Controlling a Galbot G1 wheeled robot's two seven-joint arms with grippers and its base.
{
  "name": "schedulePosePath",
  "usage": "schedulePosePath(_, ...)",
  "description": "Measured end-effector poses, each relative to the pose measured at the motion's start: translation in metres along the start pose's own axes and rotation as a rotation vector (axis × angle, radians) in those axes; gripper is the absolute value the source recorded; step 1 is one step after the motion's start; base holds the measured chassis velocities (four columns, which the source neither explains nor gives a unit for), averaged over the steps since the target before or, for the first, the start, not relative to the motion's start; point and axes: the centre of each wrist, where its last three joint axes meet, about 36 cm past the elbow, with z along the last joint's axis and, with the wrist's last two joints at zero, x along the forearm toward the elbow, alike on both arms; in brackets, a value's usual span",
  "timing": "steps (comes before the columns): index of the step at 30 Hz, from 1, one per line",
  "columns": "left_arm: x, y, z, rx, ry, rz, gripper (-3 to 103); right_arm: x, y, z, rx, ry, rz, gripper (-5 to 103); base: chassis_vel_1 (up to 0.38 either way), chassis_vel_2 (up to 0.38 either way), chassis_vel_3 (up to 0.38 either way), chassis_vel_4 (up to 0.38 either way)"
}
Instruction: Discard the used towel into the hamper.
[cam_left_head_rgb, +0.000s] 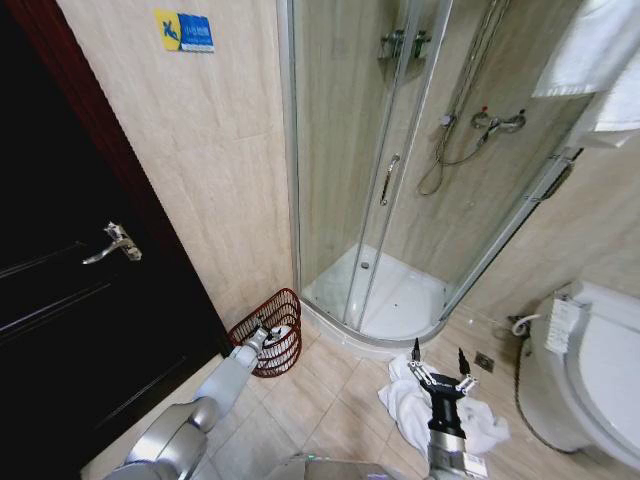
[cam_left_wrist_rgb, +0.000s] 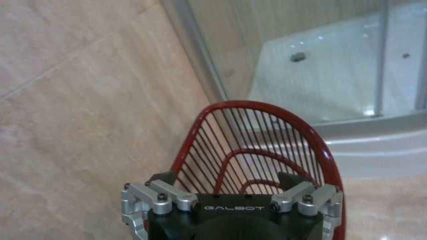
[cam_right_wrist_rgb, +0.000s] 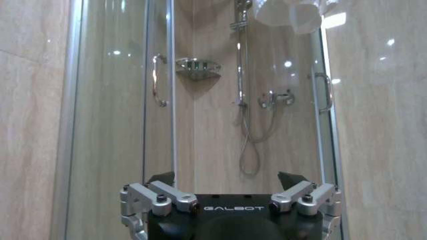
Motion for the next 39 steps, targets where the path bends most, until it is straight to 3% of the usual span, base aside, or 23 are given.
schedulePosePath(6, 0.006, 0.009, 0.001, 0.086, -0.019, -0.039, 100, -0.002, -0.001, -0.002, 0.002, 0.003, -0.008, 100, 0.0, 0.0, 0.0, 0.0)
schedulePosePath(11, 0.021, 0.021, -0.005, 0.201, -0.06, -0.084, 99, -0.006, -0.001, -0.008, 0.003, -0.002, -0.011, 100, 0.0, 0.0, 0.0, 0.0)
schedulePosePath(12, 0.021, 0.021, -0.005, 0.201, -0.06, -0.084, 99, -0.006, -0.001, -0.008, 0.003, -0.002, -0.011, 100, 0.0, 0.0, 0.0, 0.0)
schedulePosePath(15, 0.045, 0.026, -0.014, 0.348, -0.05, -0.096, 99, -0.009, -0.001, -0.013, 0.006, -0.006, -0.019, 100, 0.0, 0.0, 0.0, 0.0)
schedulePosePath(16, 0.045, 0.026, -0.014, 0.348, -0.05, -0.096, 99, -0.009, -0.001, -0.013, 0.006, -0.006, -0.019, 100, 0.0, 0.0, 0.0, 0.0)
schedulePosePath(18, 0.068, 0.026, -0.024, 0.452, -0.048, -0.094, 99, -0.011, 0.0, -0.018, 0.011, -0.01, -0.024, 100, 0.0, 0.0, 0.0, 0.0)
schedulePosePath(20, 0.077, 0.027, -0.029, 0.475, -0.055, -0.097, 99, -0.012, 0.001, -0.02, 0.014, -0.011, -0.024, 100, 0.0, 0.0, 0.0, 0.0)
schedulePosePath(23, 0.118, 0.03, -0.041, 0.528, -0.083, -0.108, 98, -0.015, -0.001, -0.026, 0.021, -0.013, -0.019, 100, 0.0, 0.0, 0.0, 0.0)
schedulePosePath(32, 0.197, 0.027, -0.071, 0.582, -0.165, -0.101, 100, -0.02, -0.003, -0.036, 0.022, -0.027, -0.012, 100, 0.0, 0.0, 0.0, 0.0)
schedulePosePath(39, 0.248, 0.023, -0.116, 0.629, -0.297, -0.12, 100, -0.026, 0.001, -0.039, 0.009, -0.032, -0.013, 100, 0.0, 0.0, 0.0, 0.0)
